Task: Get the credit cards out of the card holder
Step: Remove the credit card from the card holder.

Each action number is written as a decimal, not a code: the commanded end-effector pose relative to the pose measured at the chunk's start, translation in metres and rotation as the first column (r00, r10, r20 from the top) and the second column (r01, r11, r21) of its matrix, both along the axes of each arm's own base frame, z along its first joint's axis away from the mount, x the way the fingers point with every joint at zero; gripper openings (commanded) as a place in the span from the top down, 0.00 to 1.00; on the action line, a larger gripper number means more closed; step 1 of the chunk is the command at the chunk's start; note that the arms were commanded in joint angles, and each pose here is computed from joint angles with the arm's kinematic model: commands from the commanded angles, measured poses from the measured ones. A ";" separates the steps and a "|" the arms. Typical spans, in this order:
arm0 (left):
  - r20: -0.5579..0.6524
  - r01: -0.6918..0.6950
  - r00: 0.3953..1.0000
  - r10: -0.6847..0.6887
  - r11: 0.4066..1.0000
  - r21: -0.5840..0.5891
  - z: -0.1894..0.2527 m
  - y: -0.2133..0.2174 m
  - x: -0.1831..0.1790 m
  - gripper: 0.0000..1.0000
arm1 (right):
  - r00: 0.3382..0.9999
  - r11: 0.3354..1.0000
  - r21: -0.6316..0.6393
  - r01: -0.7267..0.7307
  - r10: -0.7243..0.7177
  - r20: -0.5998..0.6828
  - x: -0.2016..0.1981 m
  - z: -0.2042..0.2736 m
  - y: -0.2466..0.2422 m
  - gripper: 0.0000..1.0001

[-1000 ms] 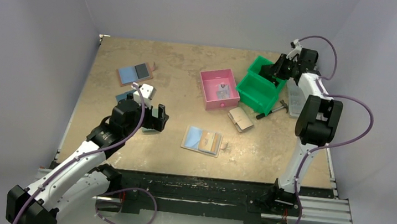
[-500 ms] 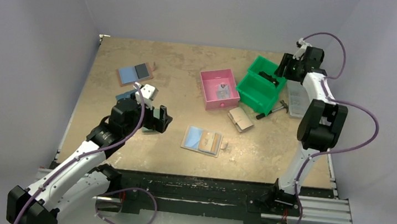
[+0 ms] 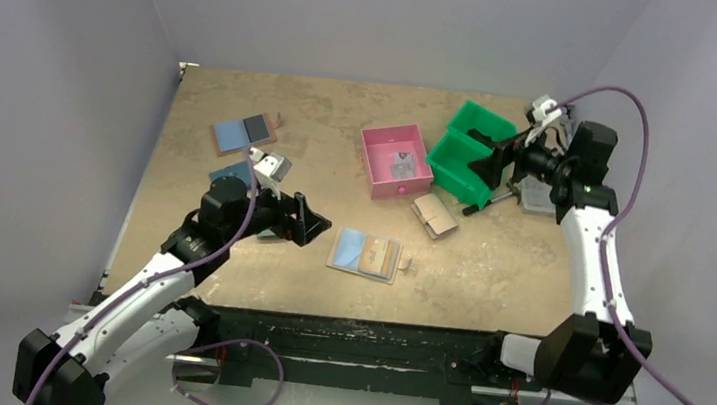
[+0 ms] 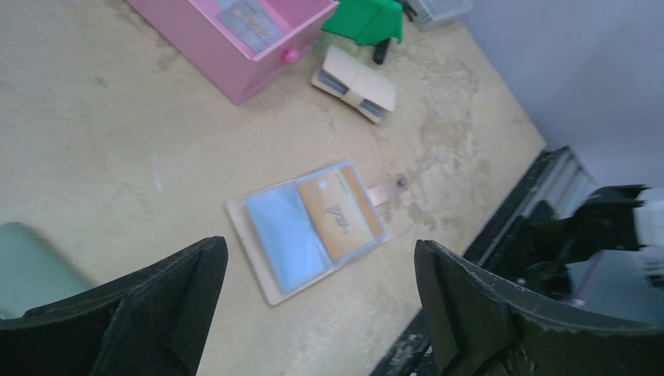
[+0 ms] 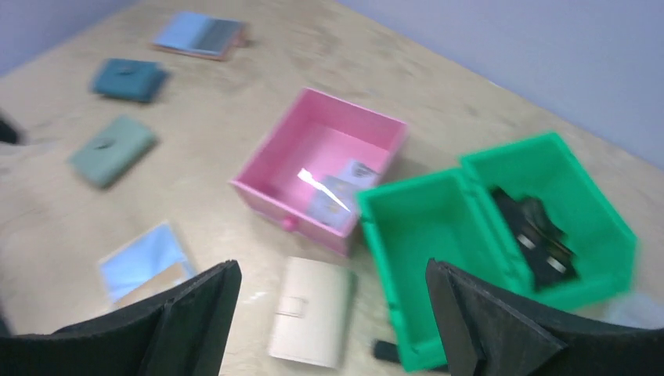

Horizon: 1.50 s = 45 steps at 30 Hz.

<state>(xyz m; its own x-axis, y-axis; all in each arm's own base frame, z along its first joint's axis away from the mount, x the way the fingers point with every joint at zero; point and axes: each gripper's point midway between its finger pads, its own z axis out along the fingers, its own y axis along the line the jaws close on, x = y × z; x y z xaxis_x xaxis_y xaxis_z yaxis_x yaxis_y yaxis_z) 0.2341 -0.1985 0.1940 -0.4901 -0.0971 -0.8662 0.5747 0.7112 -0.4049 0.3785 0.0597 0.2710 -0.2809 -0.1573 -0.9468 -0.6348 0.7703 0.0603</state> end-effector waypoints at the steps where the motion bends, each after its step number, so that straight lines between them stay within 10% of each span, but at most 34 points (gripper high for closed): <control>1: -0.181 0.029 0.980 -0.083 0.959 -0.283 0.008 -0.030 -0.012 0.06 | 0.934 0.924 0.132 -0.358 0.352 0.064 -0.061 -0.005 0.053 0.01; 6: -0.310 -0.069 0.947 -0.080 0.894 -0.442 0.004 -0.037 -0.017 0.09 | 0.868 0.868 -0.014 -0.496 0.496 0.032 -0.100 -0.045 0.099 0.09; 12: -0.322 -0.132 0.946 -0.032 0.871 -0.474 -0.006 -0.046 -0.019 0.21 | 0.817 0.804 -0.157 -0.573 0.577 -0.026 -0.128 -0.101 0.129 0.61; 20: -0.339 -0.106 0.940 -0.046 0.903 -0.415 -0.043 -0.085 -0.014 0.51 | 0.737 0.680 -0.327 -0.656 0.670 -0.085 -0.140 -0.151 0.160 0.91; 45: -0.420 -0.097 0.907 -0.030 0.955 -0.279 -0.121 -0.110 0.003 0.57 | 0.714 0.537 -0.556 -0.634 0.682 -0.156 -0.143 -0.217 0.193 1.00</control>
